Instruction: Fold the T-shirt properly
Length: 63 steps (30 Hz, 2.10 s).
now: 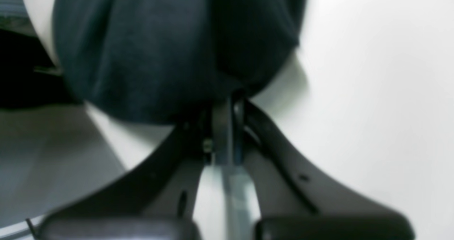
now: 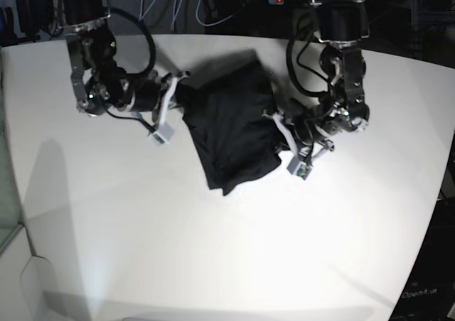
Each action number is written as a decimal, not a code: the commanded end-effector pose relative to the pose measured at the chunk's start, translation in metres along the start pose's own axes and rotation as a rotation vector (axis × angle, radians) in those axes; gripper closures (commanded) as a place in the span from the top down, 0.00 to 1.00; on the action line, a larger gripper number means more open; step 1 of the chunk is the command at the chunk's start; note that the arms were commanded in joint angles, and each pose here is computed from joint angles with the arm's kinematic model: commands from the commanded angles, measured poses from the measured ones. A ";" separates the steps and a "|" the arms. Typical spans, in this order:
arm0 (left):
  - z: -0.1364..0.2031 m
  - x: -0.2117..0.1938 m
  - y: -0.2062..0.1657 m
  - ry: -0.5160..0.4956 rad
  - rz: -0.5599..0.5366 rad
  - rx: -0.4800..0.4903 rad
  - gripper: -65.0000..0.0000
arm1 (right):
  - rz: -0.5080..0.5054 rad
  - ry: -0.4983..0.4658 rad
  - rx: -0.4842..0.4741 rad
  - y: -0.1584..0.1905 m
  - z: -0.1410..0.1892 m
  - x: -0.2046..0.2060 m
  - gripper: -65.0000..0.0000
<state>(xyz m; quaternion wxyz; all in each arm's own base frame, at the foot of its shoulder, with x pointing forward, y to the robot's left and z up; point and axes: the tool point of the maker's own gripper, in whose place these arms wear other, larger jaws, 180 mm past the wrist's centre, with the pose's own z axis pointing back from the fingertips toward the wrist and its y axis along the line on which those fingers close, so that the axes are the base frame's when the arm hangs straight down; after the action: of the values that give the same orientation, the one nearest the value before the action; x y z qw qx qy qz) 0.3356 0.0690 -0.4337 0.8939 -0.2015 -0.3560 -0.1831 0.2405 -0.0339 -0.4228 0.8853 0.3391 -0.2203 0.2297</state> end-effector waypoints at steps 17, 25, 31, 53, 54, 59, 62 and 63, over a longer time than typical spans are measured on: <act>0.002 0.039 0.023 -0.024 -0.052 0.044 0.00 | 0.058 -0.034 -0.003 0.012 0.018 0.001 0.00; 0.071 0.056 0.062 -0.053 -0.115 0.245 0.00 | -0.026 -0.034 -0.122 -0.022 0.037 -0.003 0.00; 0.134 0.001 0.097 0.111 -0.185 0.398 0.00 | -0.162 -0.052 -0.284 -0.059 0.061 -0.014 0.00; 0.248 -0.172 0.099 0.446 -0.079 0.503 0.00 | -0.382 -0.137 -0.556 -0.034 0.153 -0.088 0.00; 0.248 -0.176 0.096 0.441 -0.078 0.493 0.00 | -0.393 -0.140 -0.569 -0.033 0.156 -0.095 0.00; 0.241 -0.197 0.077 0.427 -0.073 0.460 0.00 | -0.450 -0.134 -0.623 -0.026 0.171 -0.138 0.00; 0.230 -0.223 0.066 0.485 -0.066 0.449 0.00 | -0.491 -0.111 -0.659 -0.023 0.175 -0.167 0.00; 0.221 -0.231 0.060 0.491 -0.062 0.434 0.00 | -0.481 -0.102 -0.678 -0.024 0.177 -0.175 0.00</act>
<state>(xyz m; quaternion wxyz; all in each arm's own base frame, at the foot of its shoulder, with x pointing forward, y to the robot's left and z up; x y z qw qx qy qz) 0.0763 0.2705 -0.4696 0.9714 0.0543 -0.1540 -0.1726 0.0724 -0.2148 -0.4149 0.9641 0.0863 -0.2367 -0.0839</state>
